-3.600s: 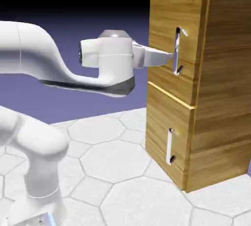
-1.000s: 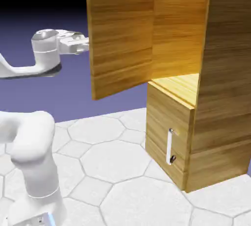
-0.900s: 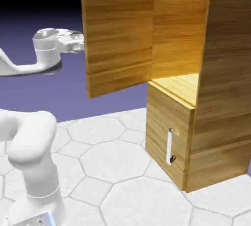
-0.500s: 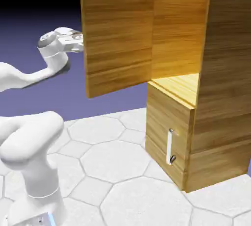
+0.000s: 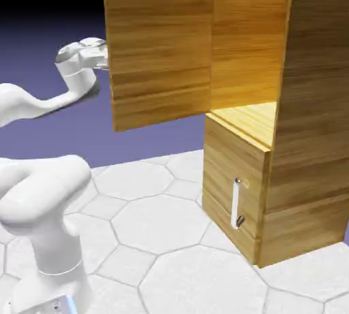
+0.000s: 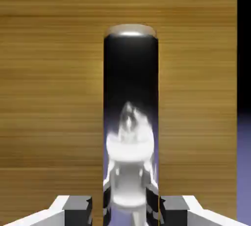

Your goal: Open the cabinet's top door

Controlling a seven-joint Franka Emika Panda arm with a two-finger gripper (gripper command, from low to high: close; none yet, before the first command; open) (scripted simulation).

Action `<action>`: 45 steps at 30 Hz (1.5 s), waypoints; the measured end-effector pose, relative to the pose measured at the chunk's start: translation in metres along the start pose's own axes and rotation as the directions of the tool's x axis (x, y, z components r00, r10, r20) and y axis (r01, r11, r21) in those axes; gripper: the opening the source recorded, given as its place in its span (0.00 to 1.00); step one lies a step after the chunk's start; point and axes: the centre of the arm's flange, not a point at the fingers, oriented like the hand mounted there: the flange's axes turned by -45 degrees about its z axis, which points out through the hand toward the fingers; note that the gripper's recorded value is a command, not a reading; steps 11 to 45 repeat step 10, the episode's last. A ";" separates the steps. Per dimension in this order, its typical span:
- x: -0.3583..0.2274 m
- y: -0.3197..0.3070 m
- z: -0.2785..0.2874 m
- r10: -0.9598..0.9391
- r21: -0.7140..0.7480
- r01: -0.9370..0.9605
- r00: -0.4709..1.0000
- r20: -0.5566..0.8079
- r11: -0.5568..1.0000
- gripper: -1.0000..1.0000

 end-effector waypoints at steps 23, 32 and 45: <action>0.001 -0.010 -0.062 0.003 -0.055 -0.003 1.000 0.000 0.998 1.00; 0.001 -0.010 -0.062 0.003 -0.055 -0.003 1.000 0.000 0.998 1.00; 0.001 -0.010 -0.062 0.003 -0.055 -0.003 1.000 0.000 0.998 1.00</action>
